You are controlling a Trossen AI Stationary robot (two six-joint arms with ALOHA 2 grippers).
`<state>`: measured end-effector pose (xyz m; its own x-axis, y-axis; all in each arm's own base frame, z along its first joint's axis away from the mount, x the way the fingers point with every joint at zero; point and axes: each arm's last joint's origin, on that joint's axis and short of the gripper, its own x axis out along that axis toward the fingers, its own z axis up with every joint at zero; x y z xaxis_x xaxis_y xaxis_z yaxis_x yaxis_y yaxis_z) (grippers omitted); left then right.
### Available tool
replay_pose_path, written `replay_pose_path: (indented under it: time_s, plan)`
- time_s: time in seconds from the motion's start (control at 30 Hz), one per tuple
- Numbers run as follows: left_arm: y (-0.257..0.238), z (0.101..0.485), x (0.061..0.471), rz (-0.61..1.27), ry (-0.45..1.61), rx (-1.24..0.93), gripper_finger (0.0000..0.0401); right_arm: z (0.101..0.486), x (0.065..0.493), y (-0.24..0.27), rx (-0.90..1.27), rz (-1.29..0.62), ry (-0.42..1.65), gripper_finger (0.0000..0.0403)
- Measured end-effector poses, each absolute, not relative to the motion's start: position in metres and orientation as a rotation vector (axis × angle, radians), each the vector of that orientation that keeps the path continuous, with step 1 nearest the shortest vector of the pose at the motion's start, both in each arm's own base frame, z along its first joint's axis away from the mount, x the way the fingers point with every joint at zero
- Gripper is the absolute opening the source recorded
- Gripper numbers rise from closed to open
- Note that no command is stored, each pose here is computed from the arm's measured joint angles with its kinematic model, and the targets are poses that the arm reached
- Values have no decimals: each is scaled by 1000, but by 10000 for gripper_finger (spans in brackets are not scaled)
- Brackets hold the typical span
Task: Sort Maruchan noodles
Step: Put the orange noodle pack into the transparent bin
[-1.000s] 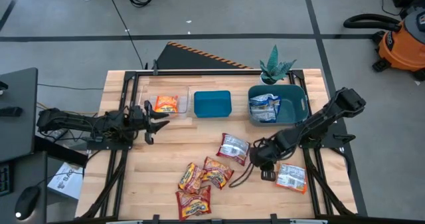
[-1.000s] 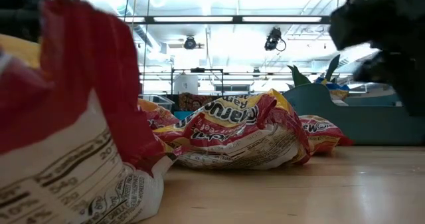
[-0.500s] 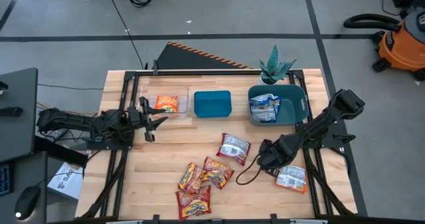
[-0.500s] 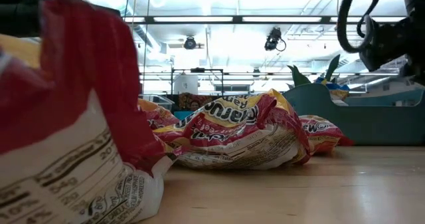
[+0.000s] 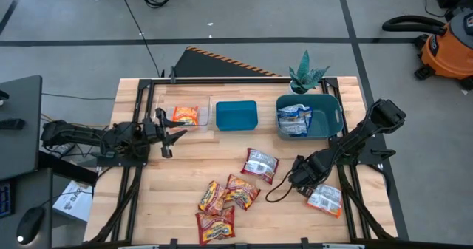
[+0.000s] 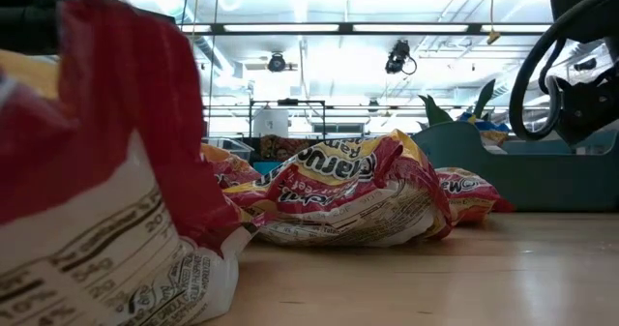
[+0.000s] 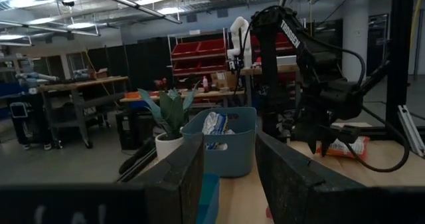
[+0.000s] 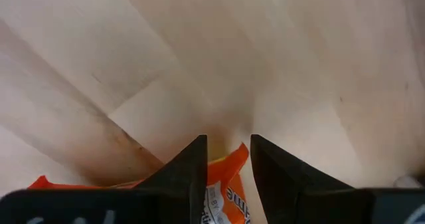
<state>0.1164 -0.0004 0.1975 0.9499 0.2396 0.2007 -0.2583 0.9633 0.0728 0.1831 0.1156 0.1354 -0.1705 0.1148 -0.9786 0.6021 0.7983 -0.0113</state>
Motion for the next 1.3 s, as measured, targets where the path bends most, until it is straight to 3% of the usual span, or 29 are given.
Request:
replay_pose_path:
  time_s: [0.3, 0.6, 0.87, 1.3]
  plan:
    - [0, 192, 117, 244, -145, 29, 142, 136, 182, 116, 604, -401, 1795, 11]
    - [0, 192, 117, 241, -145, -5, 142, 159, 207, 111, 483, -333, 1672, 7]
    - [0, 192, 117, 237, -156, -61, 142, 218, 243, 98, 140, -397, 1416, 5]
    - [0, 194, 117, 229, -187, -161, 142, 313, 304, 80, -268, -328, 873, 3]
